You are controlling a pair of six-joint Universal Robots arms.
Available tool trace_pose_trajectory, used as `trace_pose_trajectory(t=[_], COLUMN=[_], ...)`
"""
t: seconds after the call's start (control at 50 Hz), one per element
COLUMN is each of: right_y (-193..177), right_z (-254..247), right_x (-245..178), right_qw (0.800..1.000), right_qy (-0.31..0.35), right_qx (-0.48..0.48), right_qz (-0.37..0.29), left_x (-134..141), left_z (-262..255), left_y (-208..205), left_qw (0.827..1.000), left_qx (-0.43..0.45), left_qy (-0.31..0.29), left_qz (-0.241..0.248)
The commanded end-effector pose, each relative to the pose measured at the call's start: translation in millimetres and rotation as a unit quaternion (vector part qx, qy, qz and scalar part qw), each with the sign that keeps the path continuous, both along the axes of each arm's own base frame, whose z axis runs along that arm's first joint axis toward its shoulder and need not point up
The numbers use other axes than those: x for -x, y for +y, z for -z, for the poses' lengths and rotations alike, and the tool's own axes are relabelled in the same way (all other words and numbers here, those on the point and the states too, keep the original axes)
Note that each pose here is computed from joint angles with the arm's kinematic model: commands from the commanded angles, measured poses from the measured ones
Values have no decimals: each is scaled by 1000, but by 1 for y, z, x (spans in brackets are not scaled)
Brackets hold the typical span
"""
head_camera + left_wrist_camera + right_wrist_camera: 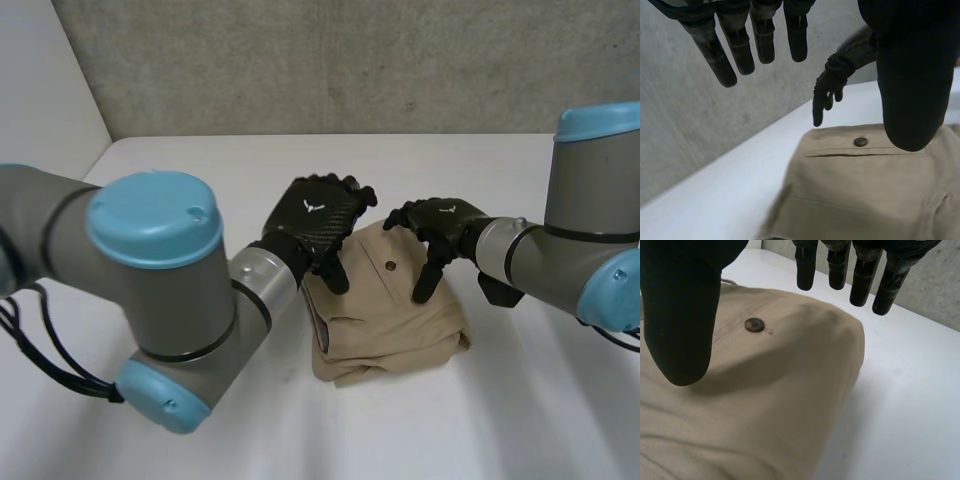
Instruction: Fold the shorts.
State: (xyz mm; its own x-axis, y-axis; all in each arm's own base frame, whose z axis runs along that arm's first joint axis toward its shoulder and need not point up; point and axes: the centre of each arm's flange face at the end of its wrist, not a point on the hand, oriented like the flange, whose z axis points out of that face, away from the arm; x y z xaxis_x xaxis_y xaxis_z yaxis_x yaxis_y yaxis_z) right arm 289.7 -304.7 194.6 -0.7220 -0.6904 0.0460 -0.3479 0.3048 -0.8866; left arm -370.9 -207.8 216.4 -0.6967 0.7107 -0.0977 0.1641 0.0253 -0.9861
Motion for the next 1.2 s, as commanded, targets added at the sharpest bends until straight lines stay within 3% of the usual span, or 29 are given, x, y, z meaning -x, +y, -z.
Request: trace_pose_trajectory(t=[0.02,0.16,0.42,0.52,0.54,0.66,0.72,0.84,0.98,1.08,1.2], right_y=[3,-4,0,-2,-4,-2,7,4,7,8,9], right_z=[20,37,56,43,10,-67,-114,-158,-163,-160,-158], right_x=[1,4,7,7,10,19,33,73,82,84,83], right_qw=[1000,999,997,997,995,979,961,931,940,948,950], right_qy=[9,20,65,59,38,-31,-82,-101,-69,-60,-60], right_qx=[-6,16,33,50,88,184,225,271,249,231,227], right_qz=[3,27,14,18,33,81,138,225,221,211,208], left_x=[3,-10,-16,-14,-15,-29,-53,-115,-144,-145,-146], left_z=[52,85,101,63,48,-22,-53,-114,-122,-113,-119], left_y=[-11,-18,-11,-14,-13,-14,-32,-63,-65,-57,-49], left_qw=[995,986,980,988,990,994,989,967,967,973,975], left_qx=[-85,-111,-115,-80,-68,-13,14,63,11,-39,-32], left_qy=[-23,-72,-131,-96,-84,-17,11,68,82,80,87], left_qz=[-43,-103,-91,-91,-92,-107,-148,-239,-242,-211,-204])
